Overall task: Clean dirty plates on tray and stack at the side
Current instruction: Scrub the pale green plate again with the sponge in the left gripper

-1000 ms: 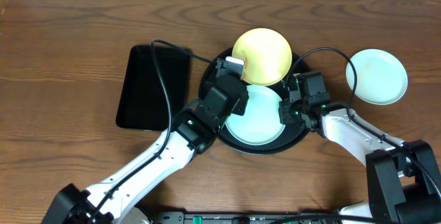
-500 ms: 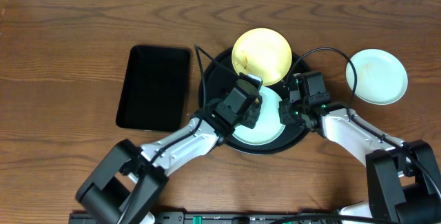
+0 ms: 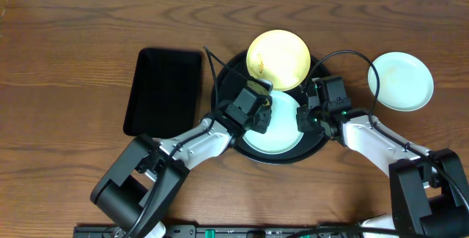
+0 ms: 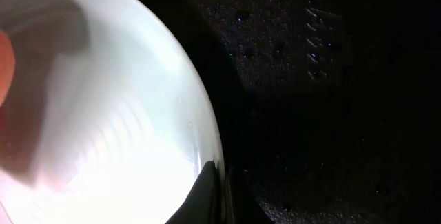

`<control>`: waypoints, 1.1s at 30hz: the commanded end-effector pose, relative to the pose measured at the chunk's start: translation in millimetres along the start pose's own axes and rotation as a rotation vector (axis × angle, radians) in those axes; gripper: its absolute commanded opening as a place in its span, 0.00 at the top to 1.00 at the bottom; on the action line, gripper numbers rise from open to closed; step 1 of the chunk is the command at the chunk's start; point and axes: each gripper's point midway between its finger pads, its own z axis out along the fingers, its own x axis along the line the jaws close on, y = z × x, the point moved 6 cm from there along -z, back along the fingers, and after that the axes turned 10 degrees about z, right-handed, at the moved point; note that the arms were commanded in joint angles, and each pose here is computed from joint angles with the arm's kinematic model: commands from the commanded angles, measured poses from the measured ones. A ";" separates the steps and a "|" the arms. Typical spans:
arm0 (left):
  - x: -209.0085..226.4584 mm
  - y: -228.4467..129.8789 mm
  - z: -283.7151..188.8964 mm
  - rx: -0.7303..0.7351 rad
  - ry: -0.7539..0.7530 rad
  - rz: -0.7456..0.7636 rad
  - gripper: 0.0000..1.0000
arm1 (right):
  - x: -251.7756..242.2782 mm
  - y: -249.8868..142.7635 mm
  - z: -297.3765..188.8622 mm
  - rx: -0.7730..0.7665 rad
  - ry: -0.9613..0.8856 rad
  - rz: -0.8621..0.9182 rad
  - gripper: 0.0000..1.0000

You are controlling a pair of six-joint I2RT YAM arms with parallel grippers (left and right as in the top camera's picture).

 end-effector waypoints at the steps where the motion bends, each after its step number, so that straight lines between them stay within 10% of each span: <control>1: -0.3 6.2 1.5 -0.022 -0.112 -0.007 0.93 | -8.3 -4.7 3.4 0.012 -0.054 0.001 0.99; 33: 9.2 -0.5 4.4 -0.004 -0.376 0.027 0.92 | -8.3 -4.6 3.4 0.011 -0.054 0.001 0.99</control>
